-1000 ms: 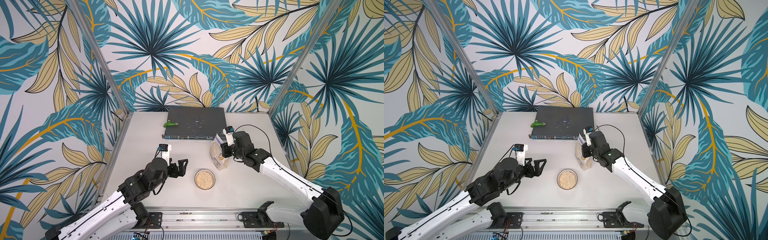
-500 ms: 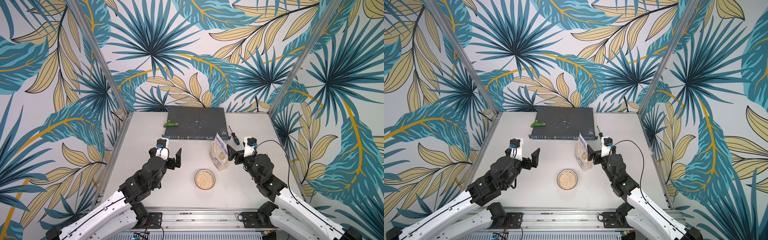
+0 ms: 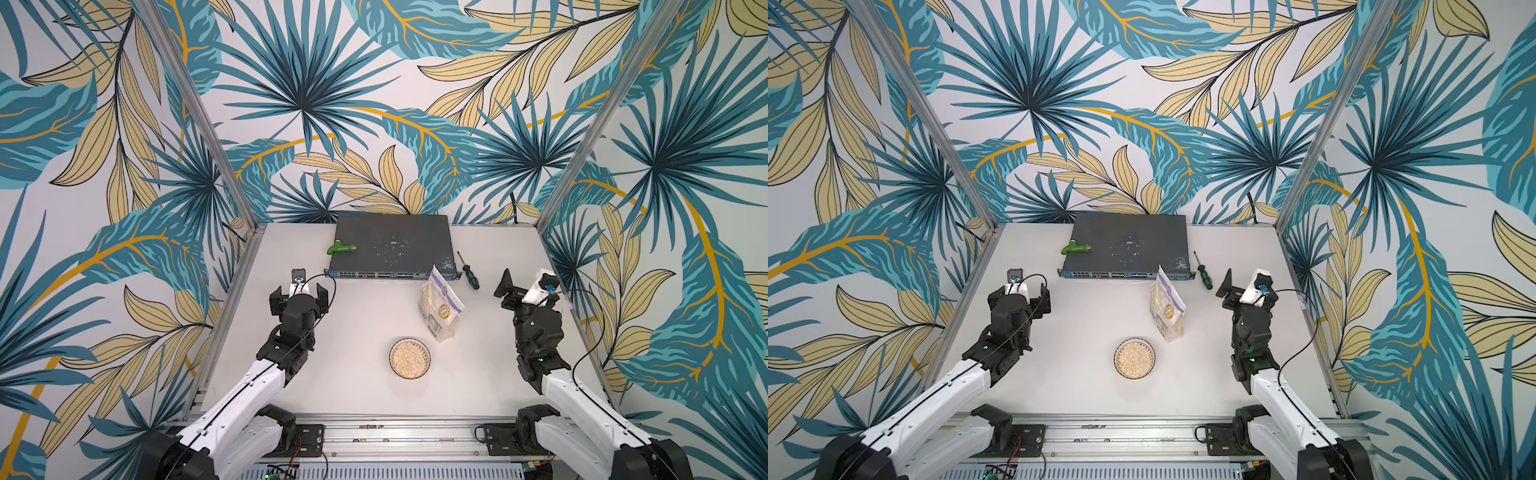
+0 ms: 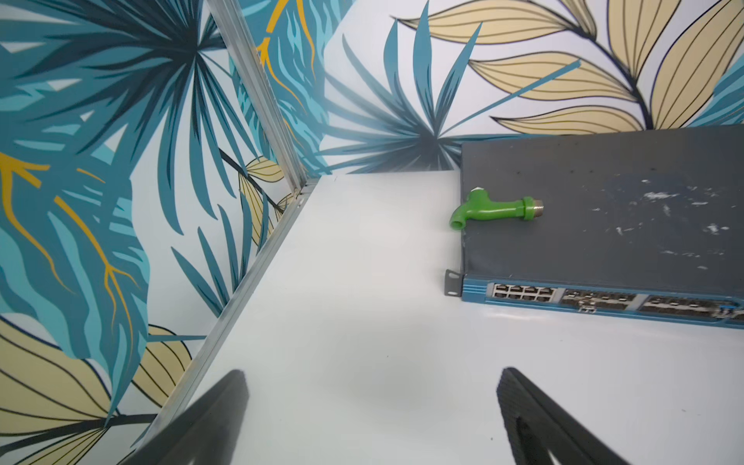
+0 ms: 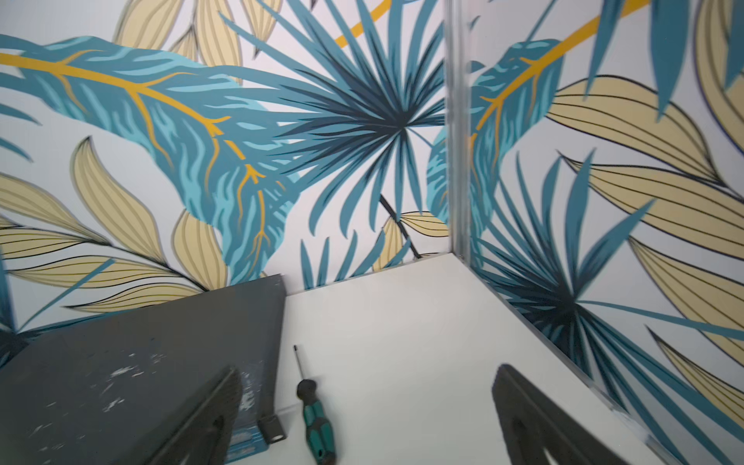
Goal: Pour the oats into the breakfast bowl
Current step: Close the oats bag at the center of the board, then reset both arms
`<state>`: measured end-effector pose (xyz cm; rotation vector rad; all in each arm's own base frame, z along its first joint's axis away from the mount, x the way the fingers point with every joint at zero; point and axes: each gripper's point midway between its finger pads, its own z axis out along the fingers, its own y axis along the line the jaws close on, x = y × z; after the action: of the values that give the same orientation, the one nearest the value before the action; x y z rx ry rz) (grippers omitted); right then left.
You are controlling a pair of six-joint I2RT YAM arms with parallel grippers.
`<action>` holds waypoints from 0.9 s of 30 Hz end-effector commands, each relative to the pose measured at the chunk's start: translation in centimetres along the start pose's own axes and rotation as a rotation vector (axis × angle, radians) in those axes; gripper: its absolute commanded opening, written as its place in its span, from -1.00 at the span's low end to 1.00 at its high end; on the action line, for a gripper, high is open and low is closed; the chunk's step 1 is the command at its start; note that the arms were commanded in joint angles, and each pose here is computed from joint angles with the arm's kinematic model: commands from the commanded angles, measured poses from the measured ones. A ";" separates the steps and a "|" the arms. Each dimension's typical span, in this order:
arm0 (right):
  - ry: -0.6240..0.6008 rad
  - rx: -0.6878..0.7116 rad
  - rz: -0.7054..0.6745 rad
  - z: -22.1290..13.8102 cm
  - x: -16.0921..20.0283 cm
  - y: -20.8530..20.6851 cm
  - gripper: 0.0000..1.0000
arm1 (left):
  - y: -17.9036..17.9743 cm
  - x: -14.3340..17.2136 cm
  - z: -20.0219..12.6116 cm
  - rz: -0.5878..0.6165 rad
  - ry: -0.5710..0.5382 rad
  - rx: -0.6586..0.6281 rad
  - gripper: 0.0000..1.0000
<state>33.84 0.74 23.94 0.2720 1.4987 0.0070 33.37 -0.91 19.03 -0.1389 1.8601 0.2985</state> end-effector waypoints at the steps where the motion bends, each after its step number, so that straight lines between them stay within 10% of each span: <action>1: -0.007 0.015 0.055 0.9 1.8 -2.4 0.99 | 0.4 0.0 1.4 -0.021 -0.059 0.004 1.00; 27: 0.134 -0.121 -0.237 2.9 7.9 -1.6 0.99 | -0.7 4.8 8.8 -0.022 -0.024 0.157 1.00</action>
<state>37.25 -1.00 15.73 0.0665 1.6667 -0.1146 39.03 1.95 11.38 -0.0688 1.9091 0.2262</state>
